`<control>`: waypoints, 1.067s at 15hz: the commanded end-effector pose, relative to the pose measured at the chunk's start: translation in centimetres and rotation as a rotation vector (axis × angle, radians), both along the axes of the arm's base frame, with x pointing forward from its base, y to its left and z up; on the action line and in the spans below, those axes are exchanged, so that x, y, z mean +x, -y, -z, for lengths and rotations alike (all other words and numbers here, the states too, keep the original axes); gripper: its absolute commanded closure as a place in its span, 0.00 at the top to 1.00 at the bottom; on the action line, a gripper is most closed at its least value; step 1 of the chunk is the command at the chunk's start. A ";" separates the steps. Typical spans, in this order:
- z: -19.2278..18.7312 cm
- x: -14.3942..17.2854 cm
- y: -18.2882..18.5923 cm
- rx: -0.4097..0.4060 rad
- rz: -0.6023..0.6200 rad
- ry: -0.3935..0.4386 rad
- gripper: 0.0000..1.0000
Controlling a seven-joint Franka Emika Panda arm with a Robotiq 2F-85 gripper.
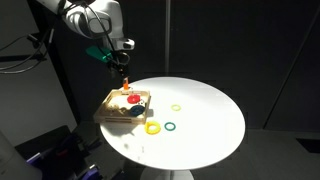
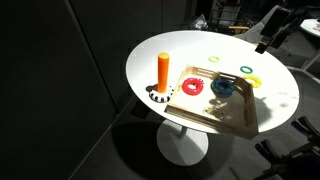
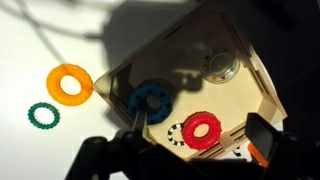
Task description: Put the blue ring on the table.
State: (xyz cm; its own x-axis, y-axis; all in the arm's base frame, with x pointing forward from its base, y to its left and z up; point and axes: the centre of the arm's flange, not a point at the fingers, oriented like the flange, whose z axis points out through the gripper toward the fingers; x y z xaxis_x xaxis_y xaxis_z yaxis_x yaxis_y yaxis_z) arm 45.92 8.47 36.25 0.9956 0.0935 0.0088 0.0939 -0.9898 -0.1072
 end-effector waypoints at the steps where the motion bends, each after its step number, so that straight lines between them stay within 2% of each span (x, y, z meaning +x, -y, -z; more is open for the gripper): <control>1: 1.0 1.6 0.3 -0.023 0.061 0.041 1.00; 5: 3.2 3.5 0.6 -0.009 0.072 0.075 1.00; 8: 5.7 4.4 0.3 -0.015 0.061 0.070 1.00; 16: 12.6 6.3 -0.3 -0.032 0.011 -0.022 1.00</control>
